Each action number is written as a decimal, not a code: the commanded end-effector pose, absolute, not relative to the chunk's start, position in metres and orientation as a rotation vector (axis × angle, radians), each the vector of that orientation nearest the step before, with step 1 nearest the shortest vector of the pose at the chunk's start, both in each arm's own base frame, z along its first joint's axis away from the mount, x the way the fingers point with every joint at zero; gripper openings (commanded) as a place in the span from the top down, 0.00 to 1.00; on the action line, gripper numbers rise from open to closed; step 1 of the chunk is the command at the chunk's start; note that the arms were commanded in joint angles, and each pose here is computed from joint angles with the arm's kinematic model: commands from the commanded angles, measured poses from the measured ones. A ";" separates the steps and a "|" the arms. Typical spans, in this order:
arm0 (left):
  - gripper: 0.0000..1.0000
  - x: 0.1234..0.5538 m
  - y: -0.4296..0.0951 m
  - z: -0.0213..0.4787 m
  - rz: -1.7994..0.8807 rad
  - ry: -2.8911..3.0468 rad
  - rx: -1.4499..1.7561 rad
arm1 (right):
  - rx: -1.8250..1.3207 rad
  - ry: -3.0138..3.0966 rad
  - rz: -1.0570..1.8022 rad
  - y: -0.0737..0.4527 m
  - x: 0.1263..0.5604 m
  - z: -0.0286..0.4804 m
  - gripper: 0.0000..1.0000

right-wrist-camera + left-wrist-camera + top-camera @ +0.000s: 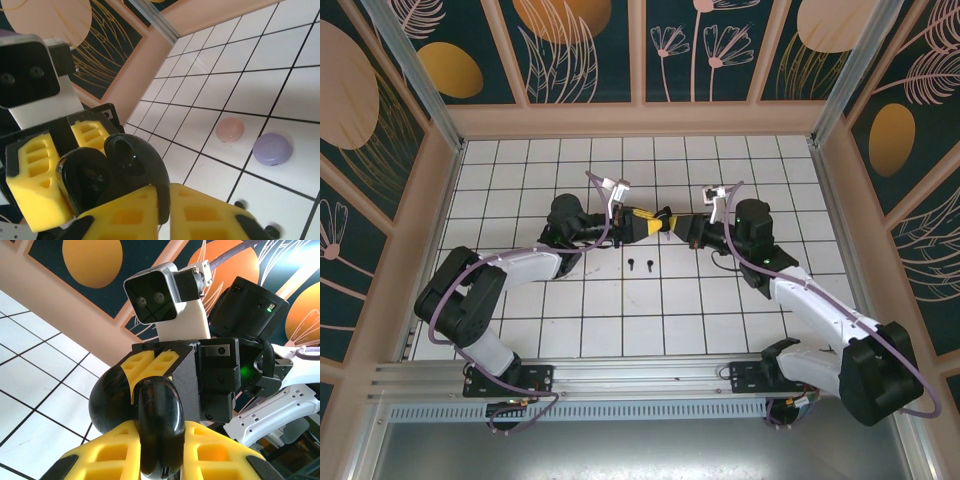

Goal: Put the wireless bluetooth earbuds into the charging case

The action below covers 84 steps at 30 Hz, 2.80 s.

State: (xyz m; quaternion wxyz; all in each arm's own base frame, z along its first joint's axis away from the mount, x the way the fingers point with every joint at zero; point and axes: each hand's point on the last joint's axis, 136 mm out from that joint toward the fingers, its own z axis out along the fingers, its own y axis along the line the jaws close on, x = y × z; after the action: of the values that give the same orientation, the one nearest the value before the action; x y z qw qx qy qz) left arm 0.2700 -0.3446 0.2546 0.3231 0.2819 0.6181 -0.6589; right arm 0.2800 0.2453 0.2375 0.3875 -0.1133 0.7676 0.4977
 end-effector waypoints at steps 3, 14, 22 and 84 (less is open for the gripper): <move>1.00 0.263 -0.347 0.263 -1.744 1.565 0.784 | -0.301 1.882 1.268 0.249 0.286 0.259 1.00; 0.59 0.293 -0.344 0.238 -1.560 1.678 0.666 | -0.202 1.999 1.055 0.225 0.298 0.238 1.00; 0.52 0.296 -0.343 0.235 -1.358 1.780 0.853 | -0.202 2.062 0.878 0.202 0.293 0.227 1.00; 0.58 0.252 -0.357 0.198 -1.537 2.001 1.397 | -0.671 2.109 0.779 0.249 0.264 0.208 1.00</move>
State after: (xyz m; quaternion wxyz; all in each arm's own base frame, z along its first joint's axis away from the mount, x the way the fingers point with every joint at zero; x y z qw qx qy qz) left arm 0.2544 -0.3522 0.1948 0.1185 0.4695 0.7051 -0.5181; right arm 0.2605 0.2394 0.1815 0.3625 -0.2595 0.8472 0.2888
